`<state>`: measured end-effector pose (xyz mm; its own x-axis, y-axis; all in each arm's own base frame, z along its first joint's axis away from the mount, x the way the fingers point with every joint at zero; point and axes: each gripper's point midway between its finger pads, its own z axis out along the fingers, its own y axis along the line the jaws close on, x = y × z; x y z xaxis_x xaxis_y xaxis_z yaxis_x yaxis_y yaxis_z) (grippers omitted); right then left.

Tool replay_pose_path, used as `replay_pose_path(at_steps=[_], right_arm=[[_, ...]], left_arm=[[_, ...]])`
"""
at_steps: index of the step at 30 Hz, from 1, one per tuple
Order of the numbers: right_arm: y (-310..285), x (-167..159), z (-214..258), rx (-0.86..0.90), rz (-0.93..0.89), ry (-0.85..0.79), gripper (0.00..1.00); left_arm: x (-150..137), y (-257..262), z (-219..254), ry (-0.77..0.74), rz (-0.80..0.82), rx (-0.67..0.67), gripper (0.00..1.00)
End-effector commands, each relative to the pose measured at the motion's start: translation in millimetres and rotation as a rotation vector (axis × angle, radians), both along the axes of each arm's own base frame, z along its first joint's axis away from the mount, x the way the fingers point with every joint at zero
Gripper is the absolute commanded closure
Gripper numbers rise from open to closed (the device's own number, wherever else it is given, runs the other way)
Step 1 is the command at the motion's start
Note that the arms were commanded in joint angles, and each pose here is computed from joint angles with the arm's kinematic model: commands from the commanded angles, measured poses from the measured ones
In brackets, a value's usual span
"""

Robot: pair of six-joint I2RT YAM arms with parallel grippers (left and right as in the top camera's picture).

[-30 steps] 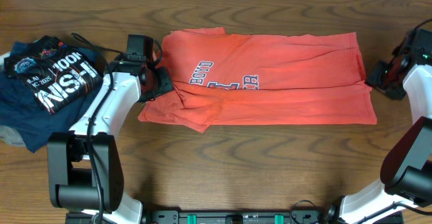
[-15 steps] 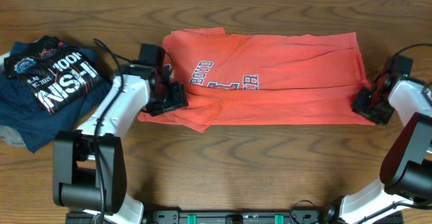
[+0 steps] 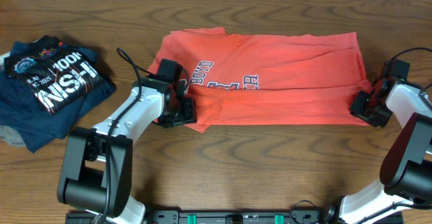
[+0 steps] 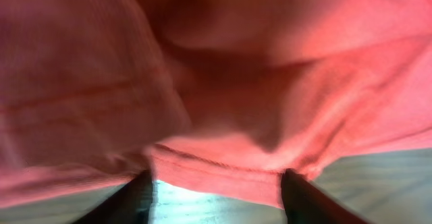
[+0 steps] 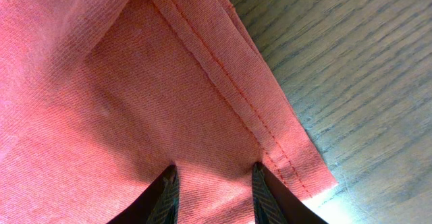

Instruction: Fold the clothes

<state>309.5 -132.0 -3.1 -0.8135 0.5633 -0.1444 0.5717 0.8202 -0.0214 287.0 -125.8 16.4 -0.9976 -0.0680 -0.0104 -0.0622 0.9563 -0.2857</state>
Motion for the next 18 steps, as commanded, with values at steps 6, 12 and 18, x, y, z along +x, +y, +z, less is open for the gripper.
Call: replay_pose_path(at_steps=[6, 12, 18], right_arm=[[2.6, -8.7, -8.5, 0.004, -0.003, 0.032, 0.66], [2.5, -8.9, -8.6, 0.003, -0.003, 0.032, 0.66], [2.5, -8.9, -8.6, 0.004, -0.003, 0.032, 0.66]], left_arm=[[-10.7, -28.1, -3.0, -0.056, -0.195, 0.06, 0.5], [-14.2, -35.3, -6.3, -0.133, -0.351, 0.204, 0.5], [-10.0, -35.3, -5.9, -0.178, -0.389, 0.271, 0.6]])
